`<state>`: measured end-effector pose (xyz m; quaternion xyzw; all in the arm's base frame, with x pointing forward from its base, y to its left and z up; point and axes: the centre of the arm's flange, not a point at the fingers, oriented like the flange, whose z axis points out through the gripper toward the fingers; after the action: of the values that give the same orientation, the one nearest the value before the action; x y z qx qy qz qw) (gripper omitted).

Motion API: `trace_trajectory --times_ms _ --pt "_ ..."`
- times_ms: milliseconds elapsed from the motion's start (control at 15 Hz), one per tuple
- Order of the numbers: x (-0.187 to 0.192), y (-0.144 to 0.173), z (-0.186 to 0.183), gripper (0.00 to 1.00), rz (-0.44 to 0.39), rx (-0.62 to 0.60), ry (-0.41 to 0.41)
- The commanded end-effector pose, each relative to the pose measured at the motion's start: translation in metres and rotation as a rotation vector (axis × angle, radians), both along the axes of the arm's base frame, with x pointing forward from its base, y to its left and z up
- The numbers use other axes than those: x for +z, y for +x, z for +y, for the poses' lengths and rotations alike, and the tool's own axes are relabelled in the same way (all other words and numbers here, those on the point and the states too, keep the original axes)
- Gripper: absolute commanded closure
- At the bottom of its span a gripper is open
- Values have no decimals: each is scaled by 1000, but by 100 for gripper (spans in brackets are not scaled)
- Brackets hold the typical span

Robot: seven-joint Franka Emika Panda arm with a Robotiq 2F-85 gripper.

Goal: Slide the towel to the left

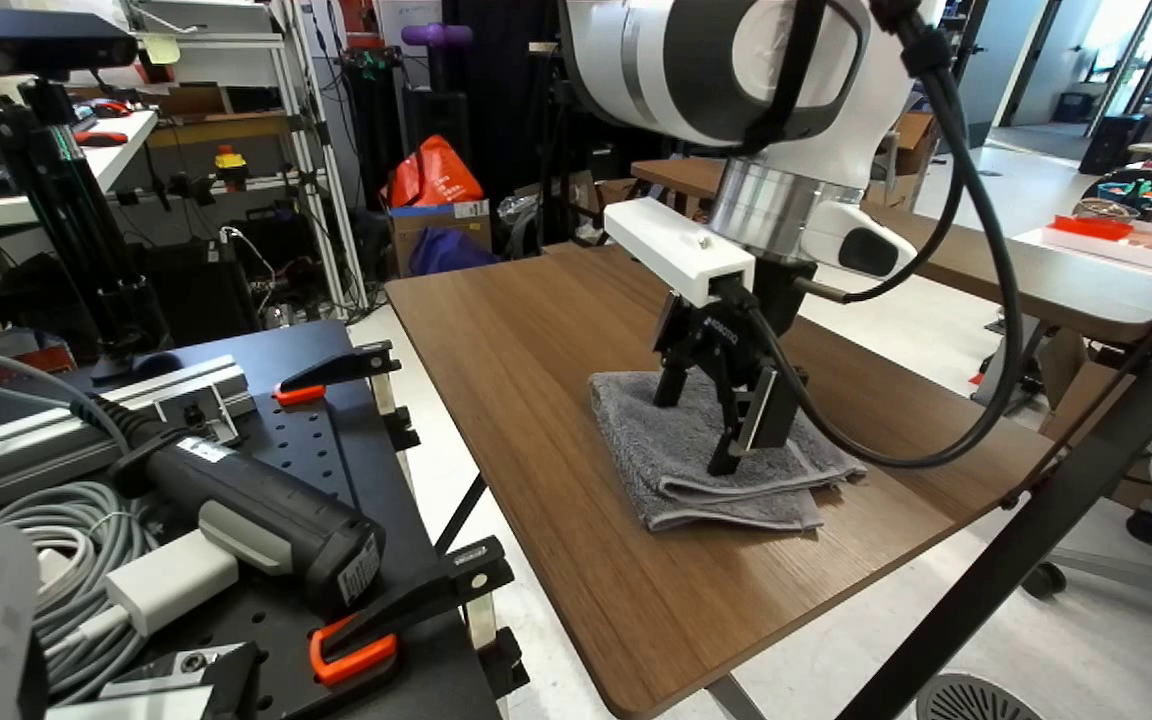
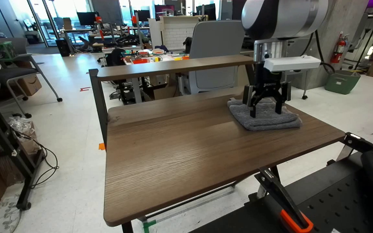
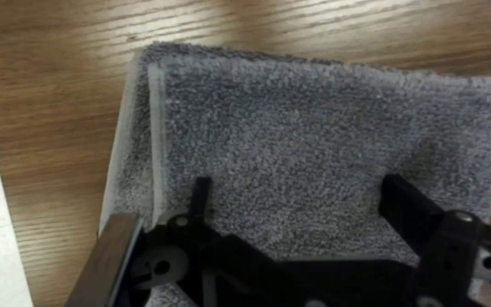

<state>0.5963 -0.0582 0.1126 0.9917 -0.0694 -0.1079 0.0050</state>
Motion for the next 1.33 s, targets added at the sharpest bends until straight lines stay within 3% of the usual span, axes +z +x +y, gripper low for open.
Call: trace_trajectory --times_ms 0,467,933,1267 --pt "-19 24 26 0 10 27 -24" --pt "-28 53 98 0 42 215 -72" --pt "-29 60 189 0 60 443 -115" --pt "-22 59 225 0 51 539 -124"
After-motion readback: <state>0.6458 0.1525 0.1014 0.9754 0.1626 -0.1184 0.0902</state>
